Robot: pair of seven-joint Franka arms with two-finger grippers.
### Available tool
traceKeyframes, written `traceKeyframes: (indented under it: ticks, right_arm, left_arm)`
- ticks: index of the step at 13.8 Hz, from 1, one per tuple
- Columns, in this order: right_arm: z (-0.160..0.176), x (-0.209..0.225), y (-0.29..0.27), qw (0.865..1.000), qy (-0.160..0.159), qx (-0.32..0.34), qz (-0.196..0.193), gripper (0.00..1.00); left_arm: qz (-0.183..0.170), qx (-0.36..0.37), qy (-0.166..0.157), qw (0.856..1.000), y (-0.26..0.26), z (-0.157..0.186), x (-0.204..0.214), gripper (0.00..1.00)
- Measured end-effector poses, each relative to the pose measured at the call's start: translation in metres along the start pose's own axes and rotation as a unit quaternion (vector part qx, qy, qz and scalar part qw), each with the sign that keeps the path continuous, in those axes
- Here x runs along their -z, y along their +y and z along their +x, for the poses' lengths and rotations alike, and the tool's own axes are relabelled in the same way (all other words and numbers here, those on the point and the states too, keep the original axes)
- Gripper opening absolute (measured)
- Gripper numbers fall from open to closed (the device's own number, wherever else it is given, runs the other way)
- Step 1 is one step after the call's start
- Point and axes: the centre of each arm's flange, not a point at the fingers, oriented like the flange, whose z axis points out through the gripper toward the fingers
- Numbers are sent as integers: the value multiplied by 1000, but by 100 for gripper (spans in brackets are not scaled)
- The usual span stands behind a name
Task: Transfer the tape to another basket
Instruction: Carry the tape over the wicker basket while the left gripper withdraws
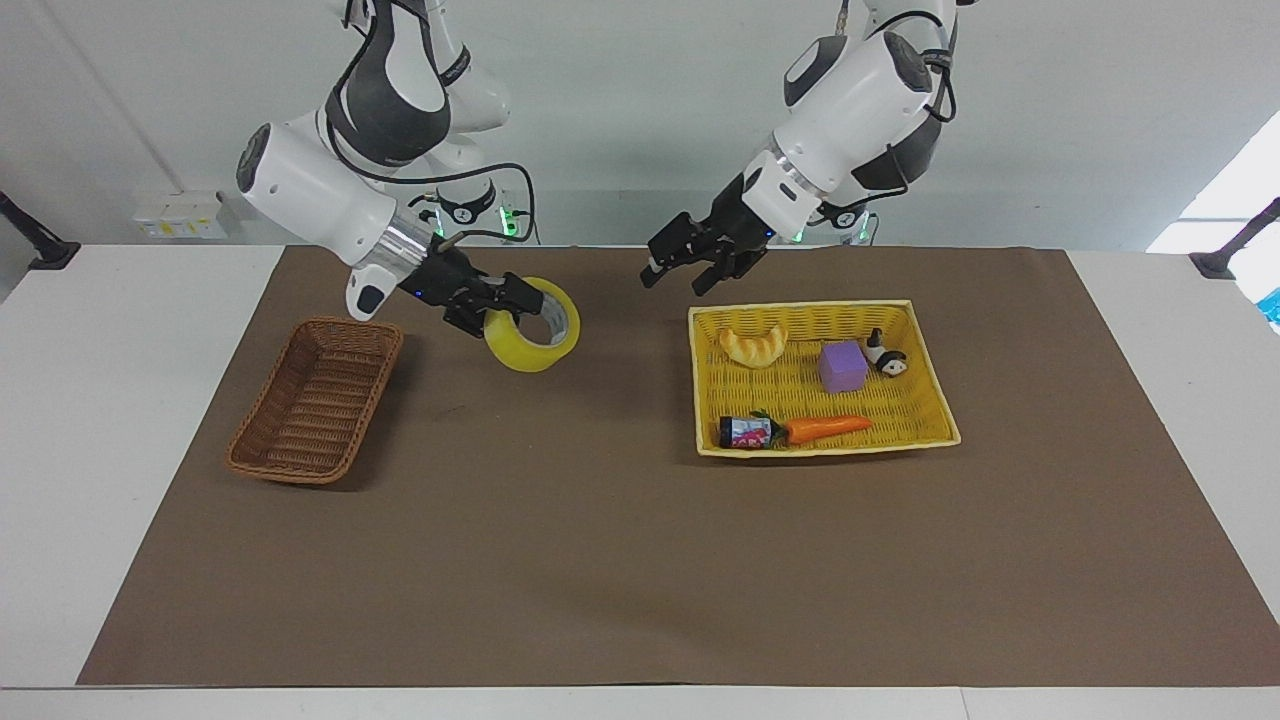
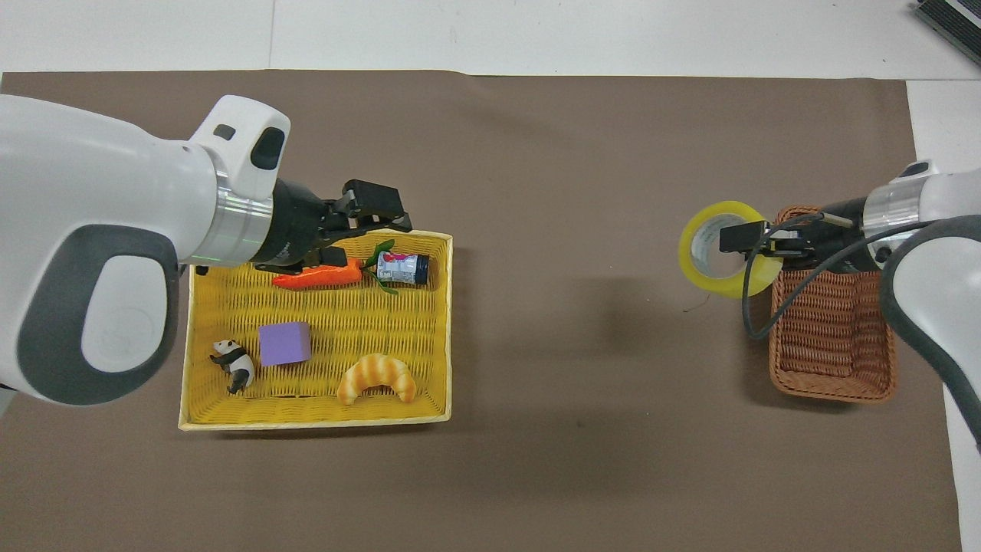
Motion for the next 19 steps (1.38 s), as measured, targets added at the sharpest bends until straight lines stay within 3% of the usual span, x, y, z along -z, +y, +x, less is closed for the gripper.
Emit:
traceKeyframes:
  ticks: [4, 6, 8, 11, 14, 17, 19]
  right_arm:
    - [13, 1, 61, 989, 1, 105, -107, 0]
    - [16, 4, 79, 980, 0, 145, -134, 0]
    - [20, 4, 102, 963, -14, 201, -182, 0]
    - [27, -9, 128, 932, -43, 268, -241, 0]
    - [25, -21, 142, 930, -65, 274, -237, 0]
    - [8, -35, 145, 942, -109, 260, -184, 0]
    - [0, -36, 153, 944, -120, 261, -161, 0]
  left_arm:
    - [107, -66, 12, 992, -65, 30, 25, 100]
    - [152, -100, 14, 983, -88, 39, 37, 100]
    - [188, -127, 14, 974, -104, 46, 53, 100]
    - [202, -141, 8, 969, -125, 52, 90, 100]
    - [204, -156, -3, 966, -139, 53, 114, 100]
    - [205, -159, -10, 966, -139, 52, 113, 100]
    - [206, -157, -18, 966, -140, 50, 112, 100]
